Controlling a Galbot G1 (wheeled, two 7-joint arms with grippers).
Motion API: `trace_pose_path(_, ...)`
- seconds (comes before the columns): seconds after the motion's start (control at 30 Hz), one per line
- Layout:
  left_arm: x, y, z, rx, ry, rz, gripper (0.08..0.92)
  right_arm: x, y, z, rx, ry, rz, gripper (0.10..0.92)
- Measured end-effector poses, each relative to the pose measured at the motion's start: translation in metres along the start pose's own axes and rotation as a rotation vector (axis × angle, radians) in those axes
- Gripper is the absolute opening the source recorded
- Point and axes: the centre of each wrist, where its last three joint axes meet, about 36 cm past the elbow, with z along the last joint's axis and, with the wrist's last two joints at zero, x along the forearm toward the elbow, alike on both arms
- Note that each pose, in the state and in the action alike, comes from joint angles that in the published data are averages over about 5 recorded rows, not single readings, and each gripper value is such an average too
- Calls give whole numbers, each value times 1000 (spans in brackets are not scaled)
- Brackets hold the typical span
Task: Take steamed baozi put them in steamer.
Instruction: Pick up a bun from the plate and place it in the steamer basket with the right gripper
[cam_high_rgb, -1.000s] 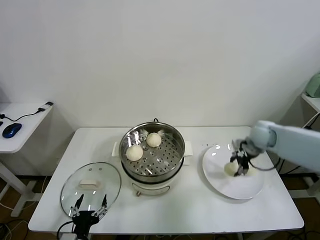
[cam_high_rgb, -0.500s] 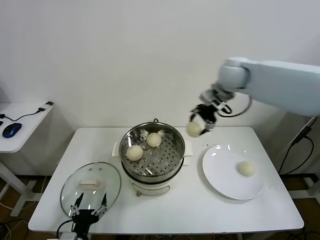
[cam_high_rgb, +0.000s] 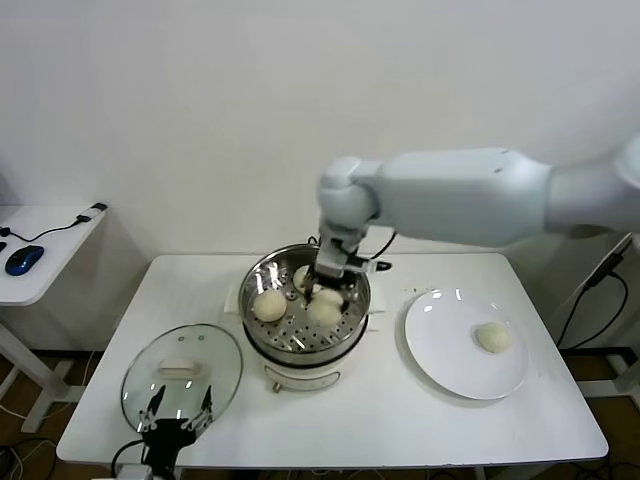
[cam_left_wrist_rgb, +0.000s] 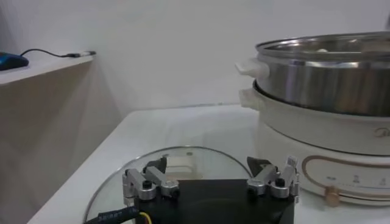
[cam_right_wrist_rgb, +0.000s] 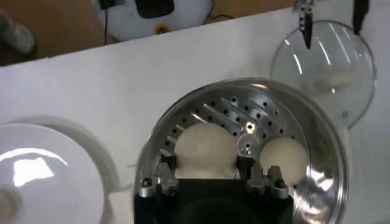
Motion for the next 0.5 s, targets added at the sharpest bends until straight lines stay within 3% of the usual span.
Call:
trace_pose_path(0.37, 0, 1, 1, 1, 0, -1, 823, -60, -25, -6, 76, -19, 0, 657)
trace_pose_path(0.5, 0, 1, 1, -1, 0, -1, 823, -67, -27, -7, 88, -25, 9, 720)
